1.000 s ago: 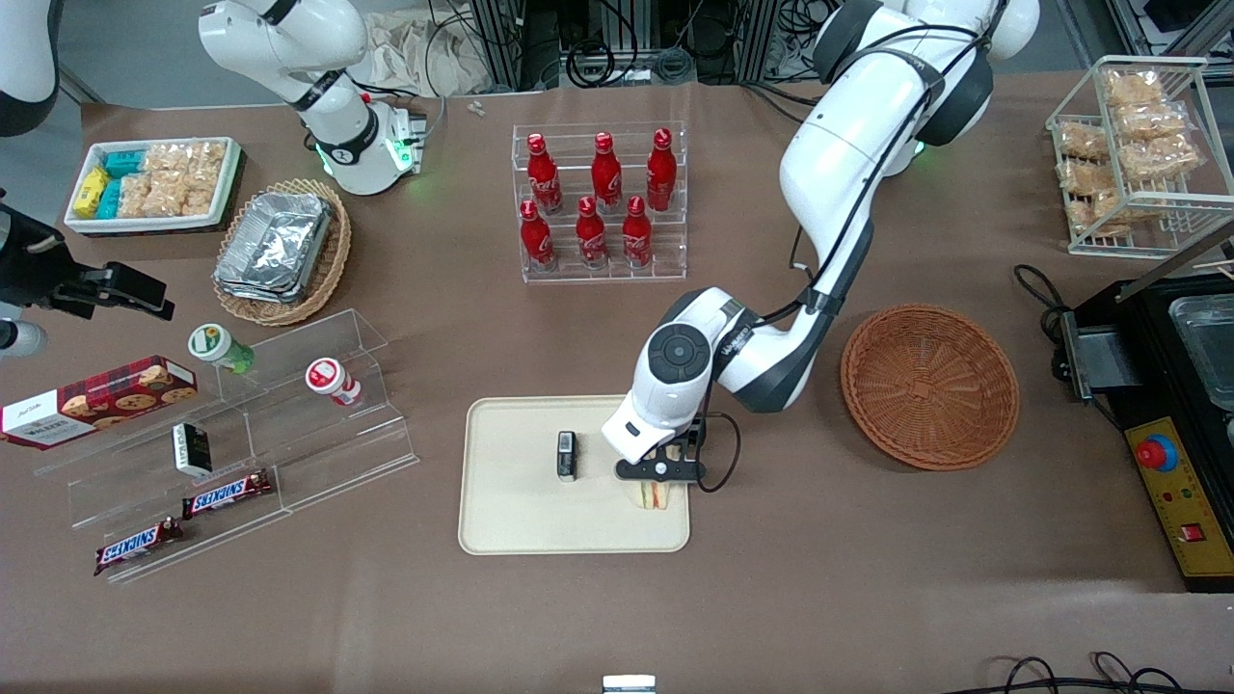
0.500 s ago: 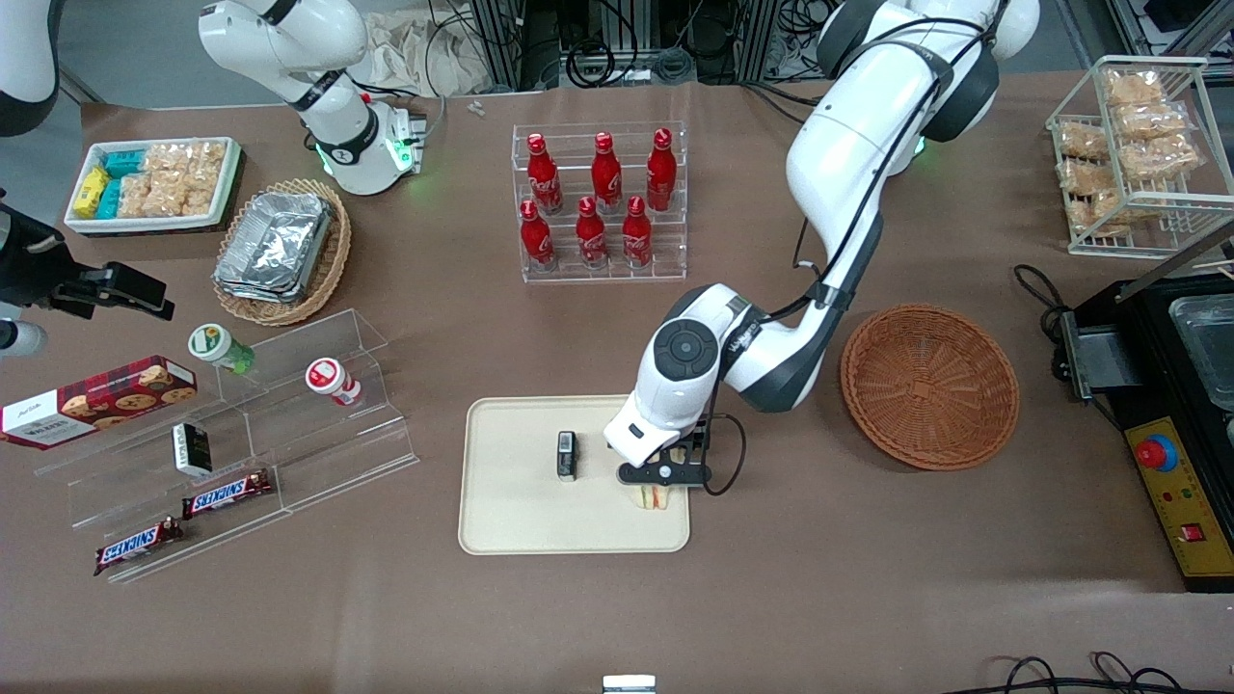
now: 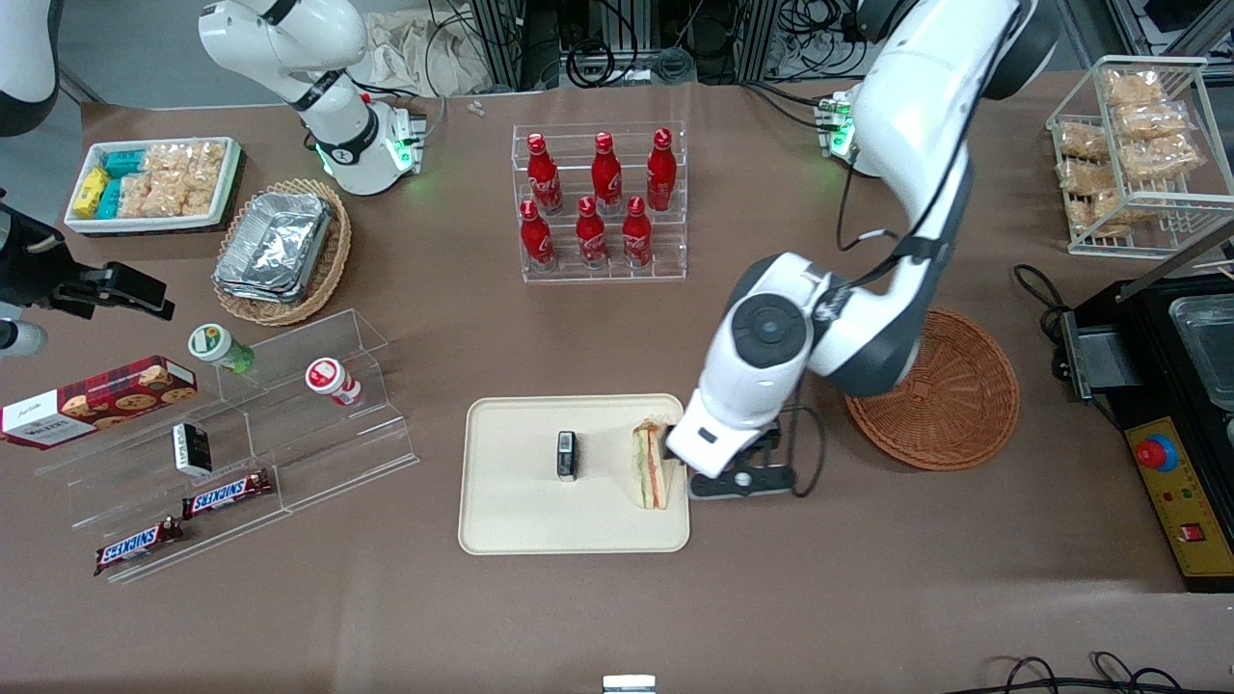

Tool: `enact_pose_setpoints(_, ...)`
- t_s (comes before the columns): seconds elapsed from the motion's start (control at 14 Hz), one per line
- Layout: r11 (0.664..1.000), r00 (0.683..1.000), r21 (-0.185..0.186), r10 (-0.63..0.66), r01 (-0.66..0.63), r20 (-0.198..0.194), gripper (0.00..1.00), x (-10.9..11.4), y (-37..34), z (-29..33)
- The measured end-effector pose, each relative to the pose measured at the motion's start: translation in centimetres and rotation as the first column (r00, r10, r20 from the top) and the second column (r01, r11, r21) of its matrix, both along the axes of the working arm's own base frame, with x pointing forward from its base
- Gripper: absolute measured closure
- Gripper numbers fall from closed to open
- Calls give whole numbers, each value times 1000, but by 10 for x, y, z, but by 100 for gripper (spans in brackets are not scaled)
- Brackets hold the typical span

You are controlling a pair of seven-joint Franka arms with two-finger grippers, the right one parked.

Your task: Place sandwich from basket to tray

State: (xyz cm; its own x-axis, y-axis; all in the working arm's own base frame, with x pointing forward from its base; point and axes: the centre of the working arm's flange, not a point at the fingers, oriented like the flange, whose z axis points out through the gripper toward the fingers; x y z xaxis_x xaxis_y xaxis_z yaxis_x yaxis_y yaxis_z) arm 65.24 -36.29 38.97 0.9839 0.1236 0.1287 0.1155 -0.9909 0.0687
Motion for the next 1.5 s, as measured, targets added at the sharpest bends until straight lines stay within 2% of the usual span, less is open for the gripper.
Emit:
enact_pose_setpoints(0.29,998,998,36,54,-55,9,0,-33,68,39)
enact_pose_setpoints(0.57,996,999,75,46,-48,28,0,-71,120,109)
enact_pose_setpoints(0.64,997,999,68,47,-48,21,0,-75,142,129)
enact_pose_setpoints(0.79,999,999,43,34,-33,-2,0,-78,196,161)
enact_pose_setpoints(1.0,999,999,53,9,-7,-40,0,-77,268,185)
enact_pose_setpoints(1.21,998,999,53,41,-40,-35,0,-70,303,197)
enact_pose_setpoints(1.5,997,998,51,57,-55,-29,0,-68,313,207)
